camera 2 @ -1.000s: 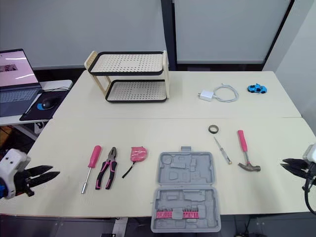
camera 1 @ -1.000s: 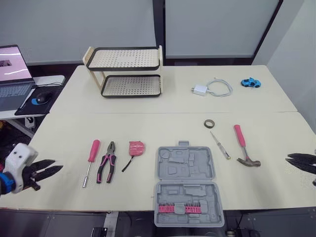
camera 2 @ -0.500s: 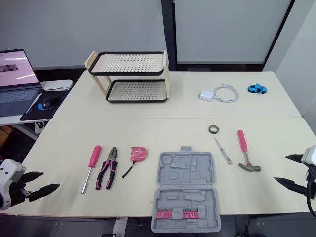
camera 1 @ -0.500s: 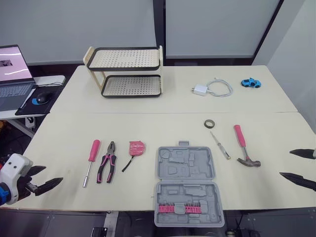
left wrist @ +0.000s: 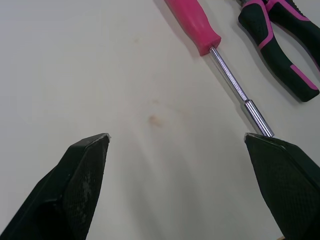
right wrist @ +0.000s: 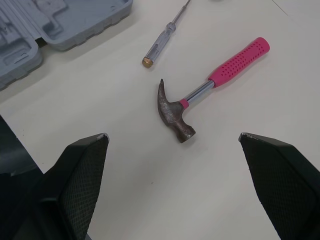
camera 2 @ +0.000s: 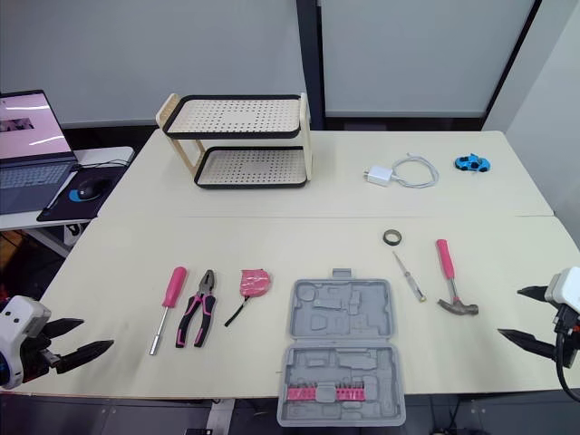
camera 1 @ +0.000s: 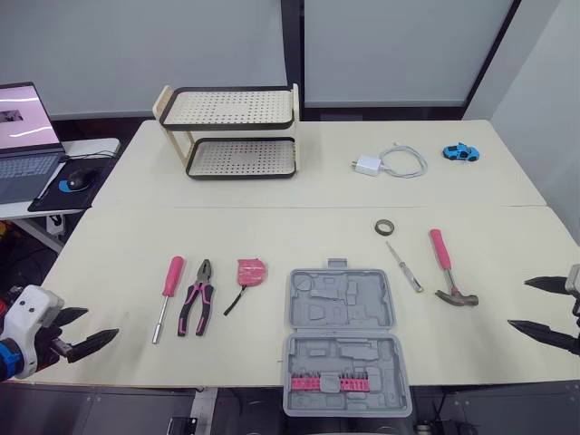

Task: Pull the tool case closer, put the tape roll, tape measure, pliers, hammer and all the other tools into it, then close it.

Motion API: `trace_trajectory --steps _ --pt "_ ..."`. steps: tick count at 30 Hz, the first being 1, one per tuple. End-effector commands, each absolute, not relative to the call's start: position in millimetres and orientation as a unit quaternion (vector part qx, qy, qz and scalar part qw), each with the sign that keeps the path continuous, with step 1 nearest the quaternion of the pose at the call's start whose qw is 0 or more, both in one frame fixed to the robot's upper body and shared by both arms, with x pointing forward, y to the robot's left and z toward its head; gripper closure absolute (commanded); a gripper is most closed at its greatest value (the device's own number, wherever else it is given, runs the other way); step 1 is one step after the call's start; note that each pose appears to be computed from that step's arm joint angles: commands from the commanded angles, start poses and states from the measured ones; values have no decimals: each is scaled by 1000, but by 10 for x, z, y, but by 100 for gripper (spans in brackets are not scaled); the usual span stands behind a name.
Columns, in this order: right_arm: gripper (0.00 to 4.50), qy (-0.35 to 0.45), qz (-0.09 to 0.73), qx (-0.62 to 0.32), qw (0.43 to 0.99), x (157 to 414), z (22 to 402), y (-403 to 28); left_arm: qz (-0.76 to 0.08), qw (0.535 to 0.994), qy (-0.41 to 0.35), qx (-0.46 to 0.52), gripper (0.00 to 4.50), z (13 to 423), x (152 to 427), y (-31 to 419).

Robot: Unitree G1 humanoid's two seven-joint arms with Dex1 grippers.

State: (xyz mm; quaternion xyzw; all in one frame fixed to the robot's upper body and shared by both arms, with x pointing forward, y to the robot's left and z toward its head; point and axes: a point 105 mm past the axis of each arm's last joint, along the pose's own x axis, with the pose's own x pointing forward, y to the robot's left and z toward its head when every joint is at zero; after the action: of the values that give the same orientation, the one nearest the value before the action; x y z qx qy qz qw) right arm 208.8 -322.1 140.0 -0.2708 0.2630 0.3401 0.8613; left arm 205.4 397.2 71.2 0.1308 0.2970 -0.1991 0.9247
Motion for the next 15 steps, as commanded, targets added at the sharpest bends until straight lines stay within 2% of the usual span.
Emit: trace_trajectory --steps 1,15 --pt "2 255 339 -289 858 2110 1482 -3234 -198 928 285 132 0 762 2047 3965" --pt "2 256 337 -305 853 2140 1446 -3257 -199 928 285 133 0 738 2005 3932"
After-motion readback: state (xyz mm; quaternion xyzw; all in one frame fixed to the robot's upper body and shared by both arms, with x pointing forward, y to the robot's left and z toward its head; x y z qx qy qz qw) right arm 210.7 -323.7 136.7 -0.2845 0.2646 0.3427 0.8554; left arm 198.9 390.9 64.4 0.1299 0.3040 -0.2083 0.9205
